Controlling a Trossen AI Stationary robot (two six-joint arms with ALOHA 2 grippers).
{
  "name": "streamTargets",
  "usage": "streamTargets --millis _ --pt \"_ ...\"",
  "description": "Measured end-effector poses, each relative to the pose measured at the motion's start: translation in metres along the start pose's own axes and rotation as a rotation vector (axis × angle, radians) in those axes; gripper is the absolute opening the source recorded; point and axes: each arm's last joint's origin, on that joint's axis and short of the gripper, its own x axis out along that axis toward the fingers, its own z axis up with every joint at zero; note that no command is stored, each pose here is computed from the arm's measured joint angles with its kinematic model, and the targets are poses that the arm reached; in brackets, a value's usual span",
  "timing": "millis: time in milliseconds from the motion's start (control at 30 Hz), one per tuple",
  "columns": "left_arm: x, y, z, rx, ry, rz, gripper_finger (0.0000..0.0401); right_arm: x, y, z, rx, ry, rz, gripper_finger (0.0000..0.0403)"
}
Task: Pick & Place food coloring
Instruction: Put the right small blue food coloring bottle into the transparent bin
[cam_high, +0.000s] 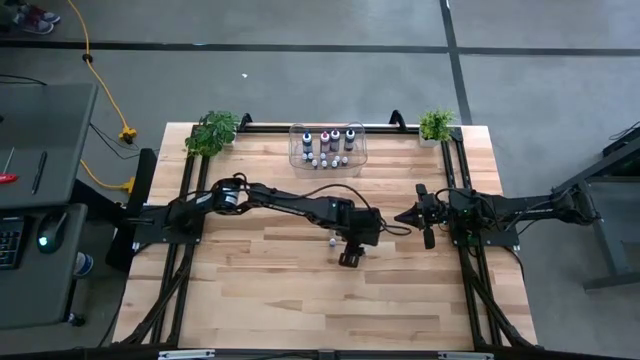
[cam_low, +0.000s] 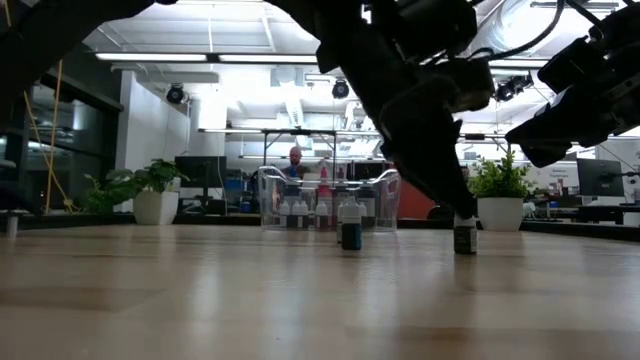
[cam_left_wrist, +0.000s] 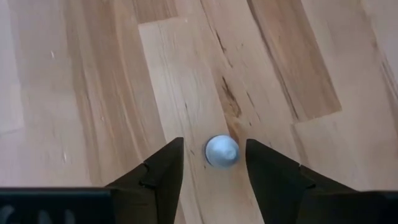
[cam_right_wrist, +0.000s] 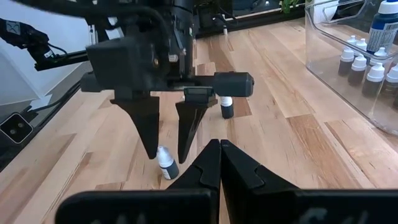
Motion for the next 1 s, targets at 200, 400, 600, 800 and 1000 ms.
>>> streamTargets --millis 200,400,600,800,1000 --pt "-0.0002 0.0002 0.0002 0.000 -0.001 0.007 0.0166 0.0000 0.0000 0.0001 0.000 0.000 0.000 0.0000" --pt "-0.0002 0.0001 -0.0005 -0.001 0.007 0.005 0.0166 0.0000 0.0000 0.0000 0.000 0.000 0.000 0.0000" --pt "-0.0002 0.0001 -0.0004 -0.001 0.006 0.005 0.0166 0.0000 0.0000 0.0000 0.000 0.000 0.000 0.0000" --pt "-0.0001 -0.0001 -0.0003 0.000 0.005 0.004 0.0166 0.0000 0.0000 0.0000 0.000 0.000 0.000 0.0000" --pt "0.0002 -0.0015 -0.0002 0.002 0.006 0.005 0.0166 0.0000 0.0000 0.0000 0.000 0.000 0.000 0.0000"
